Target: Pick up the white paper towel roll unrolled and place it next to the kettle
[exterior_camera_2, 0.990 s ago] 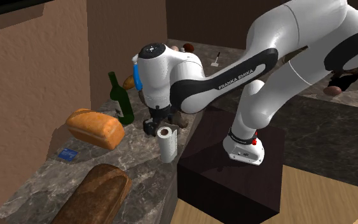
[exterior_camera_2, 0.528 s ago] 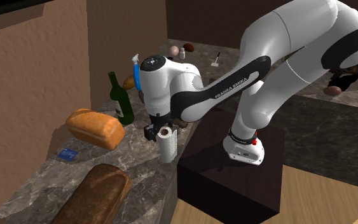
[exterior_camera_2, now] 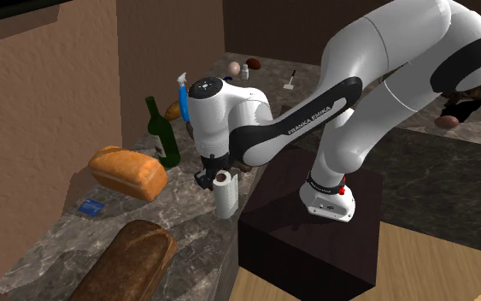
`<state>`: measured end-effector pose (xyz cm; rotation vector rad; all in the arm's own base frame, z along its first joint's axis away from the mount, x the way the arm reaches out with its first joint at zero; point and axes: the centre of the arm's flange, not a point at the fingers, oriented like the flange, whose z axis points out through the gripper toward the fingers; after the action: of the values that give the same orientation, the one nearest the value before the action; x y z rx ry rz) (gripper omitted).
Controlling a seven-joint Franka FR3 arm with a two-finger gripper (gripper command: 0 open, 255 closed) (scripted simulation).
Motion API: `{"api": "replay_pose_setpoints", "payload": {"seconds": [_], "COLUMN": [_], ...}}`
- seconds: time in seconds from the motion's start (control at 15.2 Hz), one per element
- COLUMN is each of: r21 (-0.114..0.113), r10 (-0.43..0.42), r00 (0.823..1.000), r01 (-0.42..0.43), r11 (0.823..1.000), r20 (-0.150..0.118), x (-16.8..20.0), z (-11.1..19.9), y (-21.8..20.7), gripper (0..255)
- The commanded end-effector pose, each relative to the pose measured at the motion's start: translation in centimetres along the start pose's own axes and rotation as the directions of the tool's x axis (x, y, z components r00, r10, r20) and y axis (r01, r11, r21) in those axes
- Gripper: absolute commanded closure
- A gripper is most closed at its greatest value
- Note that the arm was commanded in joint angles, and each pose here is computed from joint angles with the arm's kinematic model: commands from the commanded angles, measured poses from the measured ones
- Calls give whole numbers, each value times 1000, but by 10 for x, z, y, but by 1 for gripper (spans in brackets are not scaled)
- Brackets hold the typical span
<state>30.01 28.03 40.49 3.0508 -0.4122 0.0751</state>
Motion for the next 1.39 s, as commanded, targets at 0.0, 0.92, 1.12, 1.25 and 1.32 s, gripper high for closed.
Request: {"api": "replay_pose_setpoints", "payload": {"seconds": [0.0, 0.92, 1.12, 1.25, 1.32], "r21": [-1, -1, -1, -1, -1], "r10": [0, 0, 0, 0, 0], "r00": [1000, 1000, 1000, 1000, 1000], "r01": [0, 0, 0, 0, 0], "r11": [1000, 1000, 1000, 1000, 1000], "r20": [0, 0, 0, 0, 0], "x": [0, 2, 3, 3, 4], "z": [0, -31, -47, -58, -63], "y": [0, 2, 3, 3, 4], "gripper": [255, 255, 255, 255, 255]}}
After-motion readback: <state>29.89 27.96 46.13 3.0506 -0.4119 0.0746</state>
